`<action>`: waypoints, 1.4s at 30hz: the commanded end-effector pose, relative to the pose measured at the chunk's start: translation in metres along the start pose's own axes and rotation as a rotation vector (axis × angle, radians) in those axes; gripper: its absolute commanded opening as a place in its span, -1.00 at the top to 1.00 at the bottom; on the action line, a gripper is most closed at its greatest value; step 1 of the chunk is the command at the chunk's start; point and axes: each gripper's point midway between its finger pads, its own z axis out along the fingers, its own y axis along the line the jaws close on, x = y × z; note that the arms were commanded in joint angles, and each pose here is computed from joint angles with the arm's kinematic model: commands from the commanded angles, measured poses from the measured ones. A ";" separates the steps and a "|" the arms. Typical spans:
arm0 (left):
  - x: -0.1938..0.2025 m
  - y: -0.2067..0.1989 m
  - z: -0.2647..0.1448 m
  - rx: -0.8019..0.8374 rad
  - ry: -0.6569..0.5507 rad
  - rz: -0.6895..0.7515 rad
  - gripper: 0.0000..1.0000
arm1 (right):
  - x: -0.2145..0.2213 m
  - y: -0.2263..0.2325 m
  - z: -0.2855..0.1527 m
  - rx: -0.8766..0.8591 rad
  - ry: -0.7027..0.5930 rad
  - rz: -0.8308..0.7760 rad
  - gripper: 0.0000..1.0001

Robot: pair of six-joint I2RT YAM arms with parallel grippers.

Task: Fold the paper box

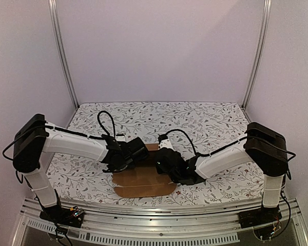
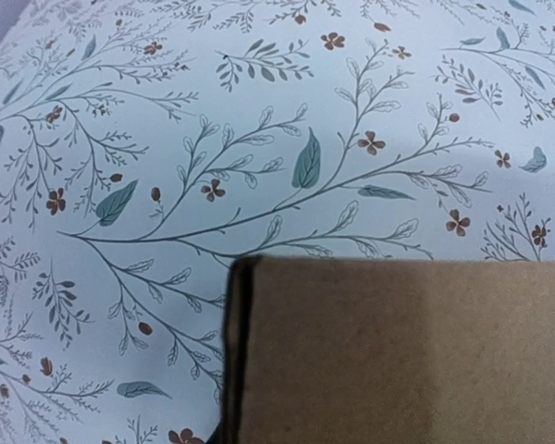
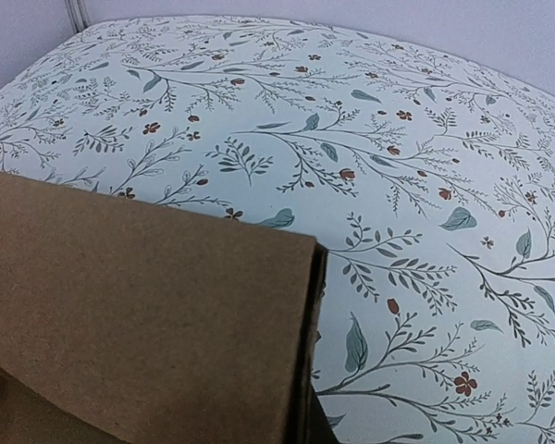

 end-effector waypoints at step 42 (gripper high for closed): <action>-0.012 0.003 -0.071 0.347 0.047 0.140 -0.46 | -0.007 0.013 -0.003 -0.139 0.109 -0.173 1.00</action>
